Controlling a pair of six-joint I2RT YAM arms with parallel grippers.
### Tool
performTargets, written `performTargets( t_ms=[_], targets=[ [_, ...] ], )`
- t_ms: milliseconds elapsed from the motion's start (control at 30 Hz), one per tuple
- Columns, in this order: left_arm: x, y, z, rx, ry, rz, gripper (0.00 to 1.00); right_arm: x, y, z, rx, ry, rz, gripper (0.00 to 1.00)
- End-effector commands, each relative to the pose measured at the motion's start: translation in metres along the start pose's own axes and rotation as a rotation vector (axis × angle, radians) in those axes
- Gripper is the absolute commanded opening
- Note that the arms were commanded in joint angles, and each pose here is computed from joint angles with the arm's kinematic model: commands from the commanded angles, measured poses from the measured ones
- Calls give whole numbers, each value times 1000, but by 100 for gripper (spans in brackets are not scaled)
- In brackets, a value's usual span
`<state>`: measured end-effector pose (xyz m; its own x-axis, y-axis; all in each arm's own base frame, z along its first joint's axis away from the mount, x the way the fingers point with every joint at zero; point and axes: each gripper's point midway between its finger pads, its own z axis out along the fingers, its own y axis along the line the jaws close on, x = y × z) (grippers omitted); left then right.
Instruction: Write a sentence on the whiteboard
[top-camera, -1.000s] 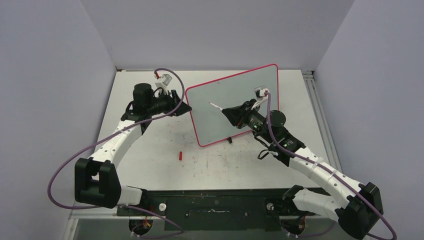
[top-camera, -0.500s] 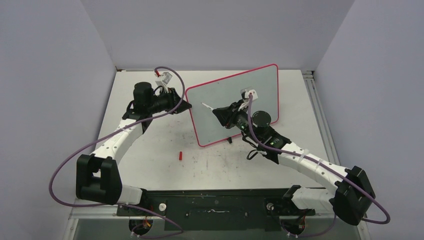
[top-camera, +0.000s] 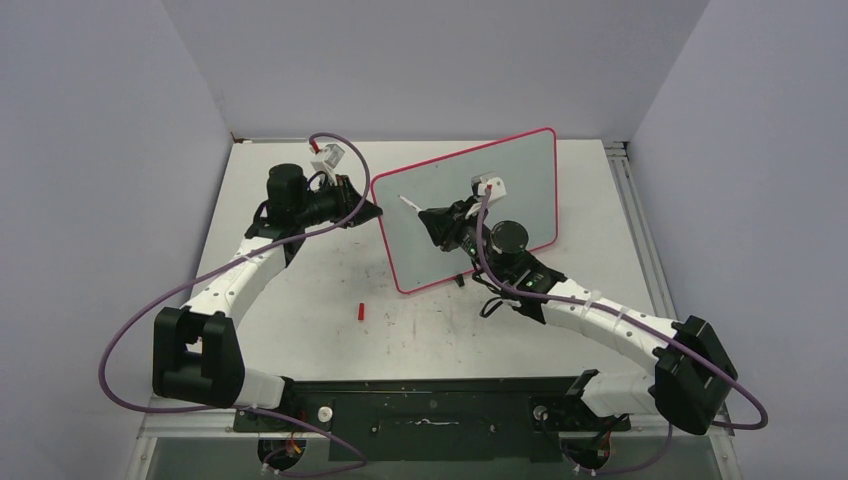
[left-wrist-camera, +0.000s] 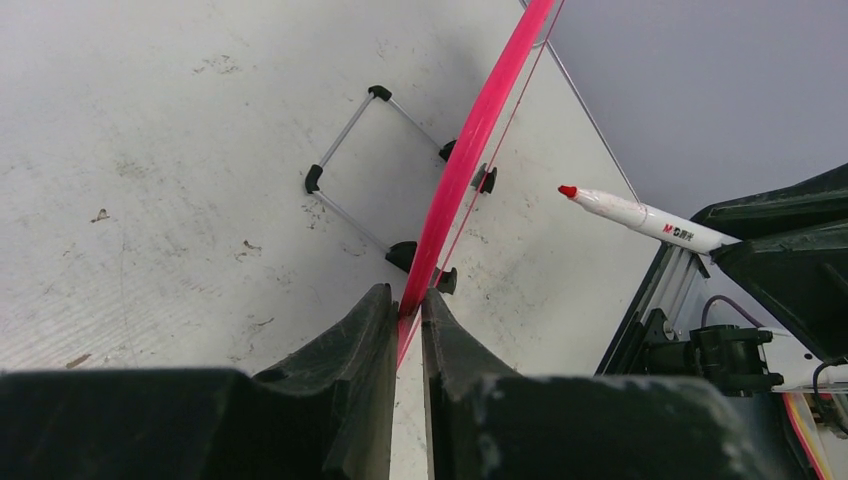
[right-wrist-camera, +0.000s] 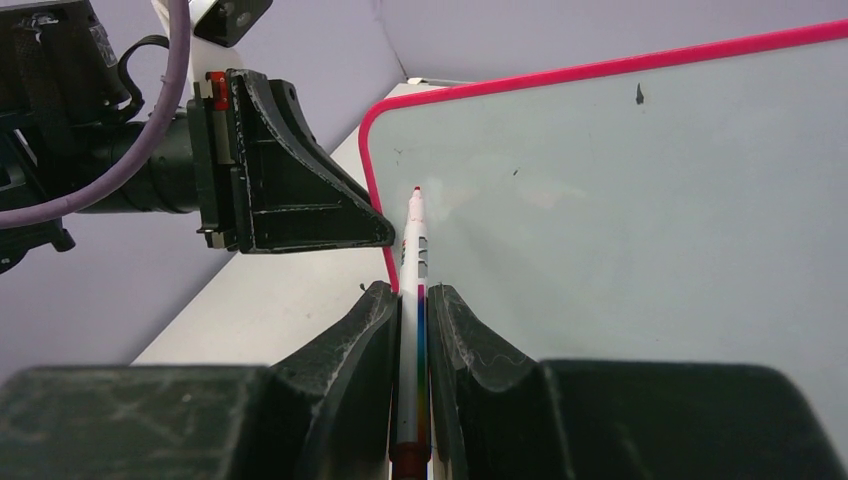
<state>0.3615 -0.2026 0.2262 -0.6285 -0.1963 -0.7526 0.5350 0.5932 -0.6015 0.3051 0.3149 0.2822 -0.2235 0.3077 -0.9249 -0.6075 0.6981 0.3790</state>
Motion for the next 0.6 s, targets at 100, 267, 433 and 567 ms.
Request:
performTargets(
  t_ms=[100, 267, 433, 567],
  targets=[
    [-9, -9, 2, 36, -27, 59, 9, -44, 17, 10, -30, -154, -2, 5],
    [-9, -8, 2, 35, -26, 61, 6, -43, 18, 15, -30, -155, -9, 5],
    [-9, -9, 2, 35, -27, 69, 4, -41, 18, 18, -30, -155, -11, 5],
    [-8, -8, 2, 35, -24, 77, 2, -40, 18, 18, -24, -160, -12, 5]
  ],
)
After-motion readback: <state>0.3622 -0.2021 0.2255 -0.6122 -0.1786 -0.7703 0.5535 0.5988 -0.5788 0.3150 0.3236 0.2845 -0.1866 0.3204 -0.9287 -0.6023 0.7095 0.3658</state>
